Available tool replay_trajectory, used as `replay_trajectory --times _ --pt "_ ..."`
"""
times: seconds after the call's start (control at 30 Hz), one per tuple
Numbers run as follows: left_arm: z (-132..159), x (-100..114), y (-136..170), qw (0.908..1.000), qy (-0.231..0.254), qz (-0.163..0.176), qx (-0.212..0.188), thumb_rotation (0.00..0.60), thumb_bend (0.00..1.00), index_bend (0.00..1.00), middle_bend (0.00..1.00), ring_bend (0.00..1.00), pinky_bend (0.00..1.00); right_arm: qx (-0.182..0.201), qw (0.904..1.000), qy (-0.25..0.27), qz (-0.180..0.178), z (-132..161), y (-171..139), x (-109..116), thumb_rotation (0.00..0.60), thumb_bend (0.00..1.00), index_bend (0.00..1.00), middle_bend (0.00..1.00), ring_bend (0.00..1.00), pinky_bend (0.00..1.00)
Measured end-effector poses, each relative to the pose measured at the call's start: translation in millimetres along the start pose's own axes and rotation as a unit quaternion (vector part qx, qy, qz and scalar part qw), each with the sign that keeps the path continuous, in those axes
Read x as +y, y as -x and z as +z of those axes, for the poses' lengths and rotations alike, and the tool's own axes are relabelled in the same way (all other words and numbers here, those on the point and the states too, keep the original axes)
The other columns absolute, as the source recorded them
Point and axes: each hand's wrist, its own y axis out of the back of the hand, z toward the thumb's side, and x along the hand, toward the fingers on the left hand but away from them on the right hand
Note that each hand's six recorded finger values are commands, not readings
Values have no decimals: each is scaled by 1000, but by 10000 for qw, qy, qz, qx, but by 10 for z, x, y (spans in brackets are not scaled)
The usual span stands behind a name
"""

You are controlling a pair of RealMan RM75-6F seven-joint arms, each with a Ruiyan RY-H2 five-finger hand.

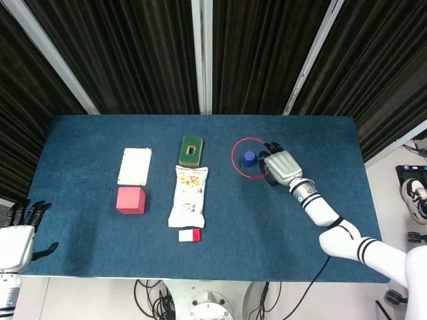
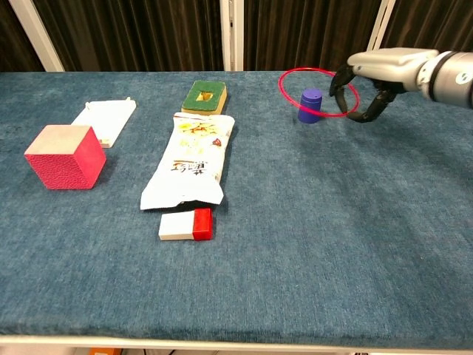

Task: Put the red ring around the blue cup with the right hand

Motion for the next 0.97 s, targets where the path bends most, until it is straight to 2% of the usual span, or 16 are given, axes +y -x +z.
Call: replay_trajectory --times 0.07,0.17,0.27,0.47,0.57,0.67,0.8,0.9,0.97 --pt "-7 -2 6 10000 5 0 12 600 125 148 111 15 0 -6 10000 -36 -29 21 10 -12 600 22 257 123 0 0" --pt "-14 -4 7 10000 23 7 23 600 124 148 111 15 0 -27 9999 -70 -129 25 -19 -5 600 0 114 91 0 0" --pt "-10 -7 -5 10000 25 4 3 600 124 148 111 15 0 -77 9996 -48 -273 -9 -101 31 600 0 60 81 0 0" --pt "-12 22 -50 9999 60 111 -20 600 124 148 111 14 0 -289 9967 111 -751 -204 -520 181 600 33 51 103 0 0" --pt "-7 31 -65 9998 80 176 -29 600 122 149 111 15 0 -508 9929 207 -1051 -381 -923 242 600 118 51 109 0 0" --pt "8 42 -81 9996 105 250 -34 600 119 148 111 15 0 -818 9873 306 -1326 -586 -1432 261 600 155 52 101 0 0" --pt "49 62 -97 9994 115 313 -70 600 117 149 111 15 0 -1270 9777 501 -1597 -810 -2212 224 600 161 51 88 0 0" --pt "94 82 -105 9992 115 370 -110 600 117 148 111 15 0 -1469 9724 656 -1687 -859 -2678 179 600 161 49 80 0 0" --pt "119 92 -112 9991 98 398 -133 600 116 148 111 15 0 -1498 9715 740 -1684 -849 -2864 160 600 162 47 78 0 0"
